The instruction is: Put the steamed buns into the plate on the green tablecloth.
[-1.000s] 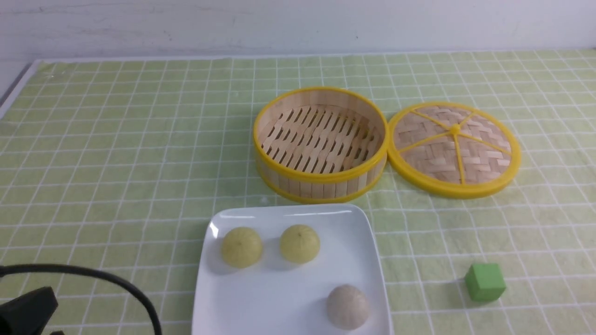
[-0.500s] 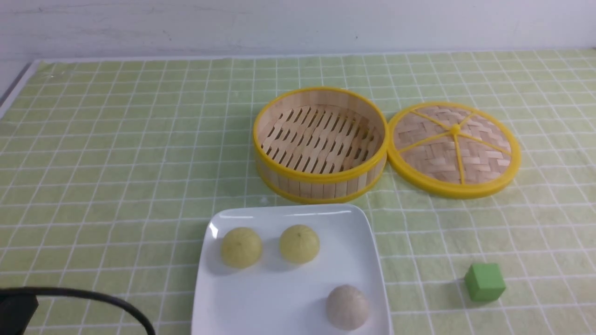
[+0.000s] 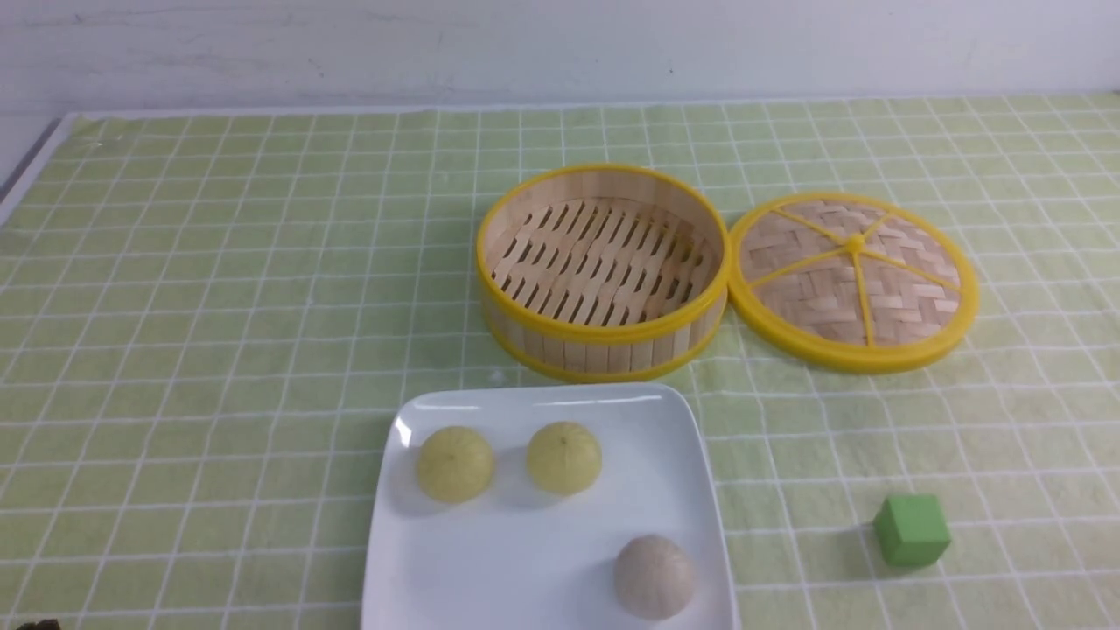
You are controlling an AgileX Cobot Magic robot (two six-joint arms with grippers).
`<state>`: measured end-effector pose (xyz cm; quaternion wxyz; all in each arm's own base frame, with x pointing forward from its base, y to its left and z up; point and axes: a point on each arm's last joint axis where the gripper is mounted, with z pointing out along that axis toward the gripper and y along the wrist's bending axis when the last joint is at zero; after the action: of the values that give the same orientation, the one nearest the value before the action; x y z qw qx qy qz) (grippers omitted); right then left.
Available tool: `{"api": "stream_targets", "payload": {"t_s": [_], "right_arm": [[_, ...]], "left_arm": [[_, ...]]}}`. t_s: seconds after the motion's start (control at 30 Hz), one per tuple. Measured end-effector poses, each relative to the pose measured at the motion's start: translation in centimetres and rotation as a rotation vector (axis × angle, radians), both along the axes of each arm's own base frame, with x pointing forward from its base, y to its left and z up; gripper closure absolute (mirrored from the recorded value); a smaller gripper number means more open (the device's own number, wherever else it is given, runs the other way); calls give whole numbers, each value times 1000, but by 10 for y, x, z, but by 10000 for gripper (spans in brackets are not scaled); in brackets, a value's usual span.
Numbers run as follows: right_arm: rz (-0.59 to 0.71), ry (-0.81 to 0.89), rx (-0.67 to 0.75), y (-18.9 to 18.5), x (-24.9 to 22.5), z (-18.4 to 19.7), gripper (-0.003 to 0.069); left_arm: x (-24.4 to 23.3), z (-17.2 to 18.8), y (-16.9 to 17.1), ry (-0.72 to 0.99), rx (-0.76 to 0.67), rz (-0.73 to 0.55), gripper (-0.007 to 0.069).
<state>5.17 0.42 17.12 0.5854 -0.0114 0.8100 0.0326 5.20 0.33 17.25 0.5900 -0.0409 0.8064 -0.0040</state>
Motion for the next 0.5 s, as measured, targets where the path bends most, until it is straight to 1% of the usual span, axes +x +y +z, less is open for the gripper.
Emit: {"api": "stream_targets", "payload": {"t_s": [0.1,0.13,0.17,0.5], "right_arm": [[0,0,0,0,0,0,529],[18,-1,0,0,0,0,529],[2,0,-6,0,0,0,528],[2,-1,-5,0,0,0,516]], "left_arm": [[0,0,1,-1,2,7,554],[0,0,1,-1,4,8,554],[0,0,1,0,15,9,554],[0,0,2,0,23,10,547]]}}
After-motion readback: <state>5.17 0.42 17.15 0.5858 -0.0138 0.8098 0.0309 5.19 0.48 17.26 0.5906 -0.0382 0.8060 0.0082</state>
